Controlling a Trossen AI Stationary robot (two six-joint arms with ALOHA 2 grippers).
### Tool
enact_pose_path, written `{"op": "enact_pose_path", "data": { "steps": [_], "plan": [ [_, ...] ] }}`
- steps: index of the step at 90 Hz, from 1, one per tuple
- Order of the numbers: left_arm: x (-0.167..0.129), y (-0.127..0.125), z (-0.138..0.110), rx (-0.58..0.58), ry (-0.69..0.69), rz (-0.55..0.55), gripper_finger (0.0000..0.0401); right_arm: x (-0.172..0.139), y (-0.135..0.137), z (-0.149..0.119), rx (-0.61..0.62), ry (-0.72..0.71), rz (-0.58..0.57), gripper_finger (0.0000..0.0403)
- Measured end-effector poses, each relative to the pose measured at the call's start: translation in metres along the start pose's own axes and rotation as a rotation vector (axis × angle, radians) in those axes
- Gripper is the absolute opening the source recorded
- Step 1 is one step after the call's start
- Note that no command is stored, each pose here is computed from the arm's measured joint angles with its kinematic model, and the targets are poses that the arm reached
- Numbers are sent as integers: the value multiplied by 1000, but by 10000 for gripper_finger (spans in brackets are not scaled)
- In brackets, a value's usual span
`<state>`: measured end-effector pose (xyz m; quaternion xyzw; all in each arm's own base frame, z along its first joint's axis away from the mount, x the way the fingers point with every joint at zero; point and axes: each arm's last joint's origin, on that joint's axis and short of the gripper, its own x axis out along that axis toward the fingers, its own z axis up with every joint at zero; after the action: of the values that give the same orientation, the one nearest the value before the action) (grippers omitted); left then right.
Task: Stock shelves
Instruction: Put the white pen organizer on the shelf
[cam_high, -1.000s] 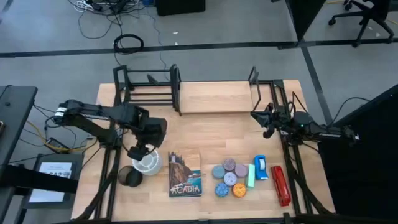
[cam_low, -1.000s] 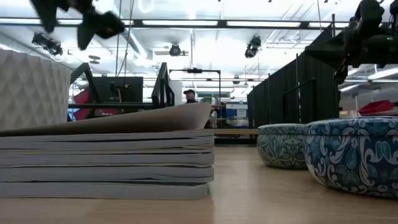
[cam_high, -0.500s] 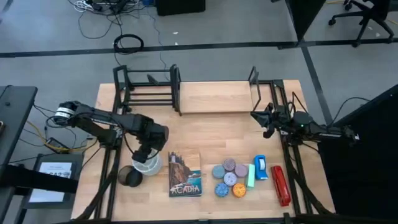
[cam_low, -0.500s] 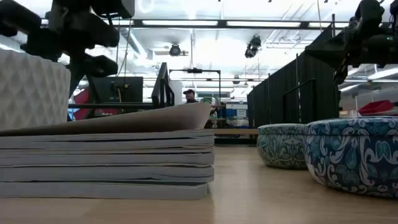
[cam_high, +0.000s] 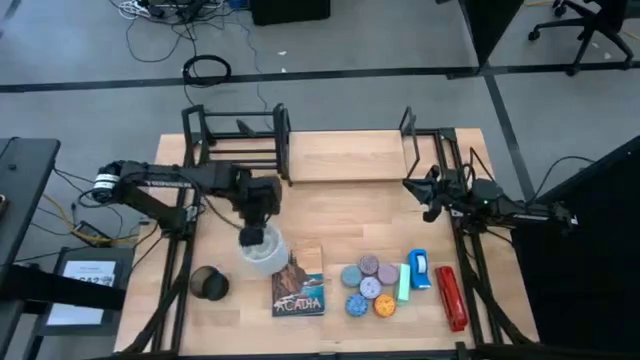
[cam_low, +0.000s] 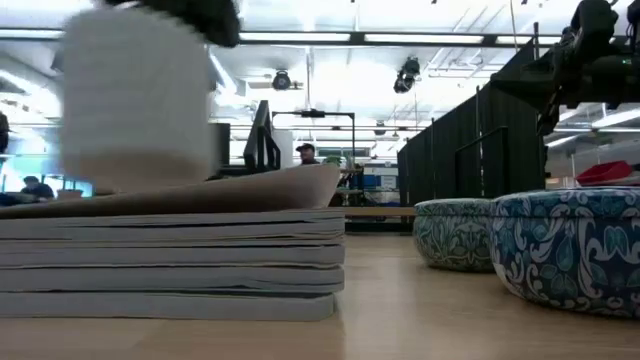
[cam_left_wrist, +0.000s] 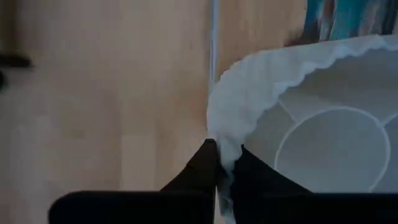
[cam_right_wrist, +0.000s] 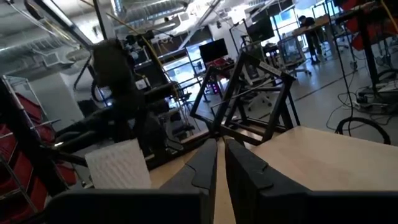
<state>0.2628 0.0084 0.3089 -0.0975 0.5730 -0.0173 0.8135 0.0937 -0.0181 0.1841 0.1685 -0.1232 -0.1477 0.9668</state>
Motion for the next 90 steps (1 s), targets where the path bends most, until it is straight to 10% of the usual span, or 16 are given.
{"op": "enact_pose_path", "data": {
  "steps": [23,41,58,90],
  "plan": [
    [-32,15,116,-153,-249,13,1,0,0,0,0,0,-1,7],
    [-18,76,180,-329,-319,133,1,0,0,0,0,0,0,7],
    [4,151,163,-652,-255,215,0,0,0,-1,-1,6,-3,7],
    [-33,215,142,-755,-335,472,0,0,0,-1,-2,8,-3,7]
  ]
}}
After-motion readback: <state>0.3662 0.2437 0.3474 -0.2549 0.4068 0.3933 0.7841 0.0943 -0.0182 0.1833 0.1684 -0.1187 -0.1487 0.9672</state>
